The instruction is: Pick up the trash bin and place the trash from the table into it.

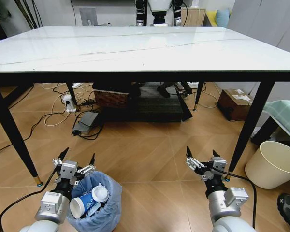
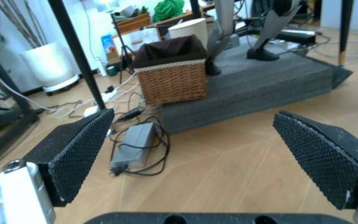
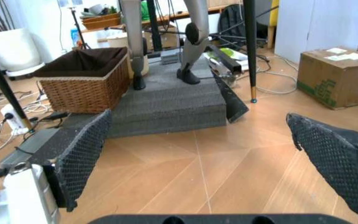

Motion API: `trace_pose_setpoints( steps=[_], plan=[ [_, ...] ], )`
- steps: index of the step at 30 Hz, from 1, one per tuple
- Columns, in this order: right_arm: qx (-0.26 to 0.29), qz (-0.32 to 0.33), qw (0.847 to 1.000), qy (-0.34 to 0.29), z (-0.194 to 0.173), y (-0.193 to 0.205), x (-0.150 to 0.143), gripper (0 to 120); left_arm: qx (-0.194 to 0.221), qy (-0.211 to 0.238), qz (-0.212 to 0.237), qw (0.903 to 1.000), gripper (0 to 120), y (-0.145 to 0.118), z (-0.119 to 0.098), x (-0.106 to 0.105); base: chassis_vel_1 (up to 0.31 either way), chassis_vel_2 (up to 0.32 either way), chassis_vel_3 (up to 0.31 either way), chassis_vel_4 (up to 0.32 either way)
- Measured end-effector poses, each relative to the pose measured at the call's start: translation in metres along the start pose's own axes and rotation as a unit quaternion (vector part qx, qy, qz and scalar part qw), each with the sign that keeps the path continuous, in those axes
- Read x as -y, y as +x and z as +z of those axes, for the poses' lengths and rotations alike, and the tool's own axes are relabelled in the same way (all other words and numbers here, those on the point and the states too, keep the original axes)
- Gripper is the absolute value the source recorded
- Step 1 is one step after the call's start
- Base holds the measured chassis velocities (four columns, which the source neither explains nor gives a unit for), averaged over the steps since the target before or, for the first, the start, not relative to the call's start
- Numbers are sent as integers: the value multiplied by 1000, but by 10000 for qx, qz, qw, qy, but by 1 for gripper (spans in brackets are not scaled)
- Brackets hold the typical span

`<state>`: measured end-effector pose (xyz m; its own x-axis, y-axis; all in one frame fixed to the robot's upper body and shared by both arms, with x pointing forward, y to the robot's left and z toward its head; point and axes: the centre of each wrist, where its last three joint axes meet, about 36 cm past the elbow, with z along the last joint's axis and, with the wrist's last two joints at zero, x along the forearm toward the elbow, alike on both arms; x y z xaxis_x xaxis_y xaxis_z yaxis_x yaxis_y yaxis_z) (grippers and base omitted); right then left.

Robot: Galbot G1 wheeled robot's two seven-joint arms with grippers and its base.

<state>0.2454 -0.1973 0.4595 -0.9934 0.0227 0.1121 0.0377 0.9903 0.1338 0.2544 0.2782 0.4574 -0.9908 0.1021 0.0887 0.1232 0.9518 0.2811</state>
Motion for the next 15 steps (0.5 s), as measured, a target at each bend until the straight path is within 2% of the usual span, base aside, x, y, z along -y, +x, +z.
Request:
trace_pose_setpoints(
  steps=[5, 15],
  plan=[
    [-7, -19, 10000, 20, -2, 2, 6, 100, -21, -11, 109, 9999, 100, 4, -6, -10, 0, 0, 0, 0],
    [8, 59, 10000, 7, -8, 5, 16, 100, -56, 11, 125, 9999, 100, 13, -11, -9, 0, 0, 0, 0]
  ],
)
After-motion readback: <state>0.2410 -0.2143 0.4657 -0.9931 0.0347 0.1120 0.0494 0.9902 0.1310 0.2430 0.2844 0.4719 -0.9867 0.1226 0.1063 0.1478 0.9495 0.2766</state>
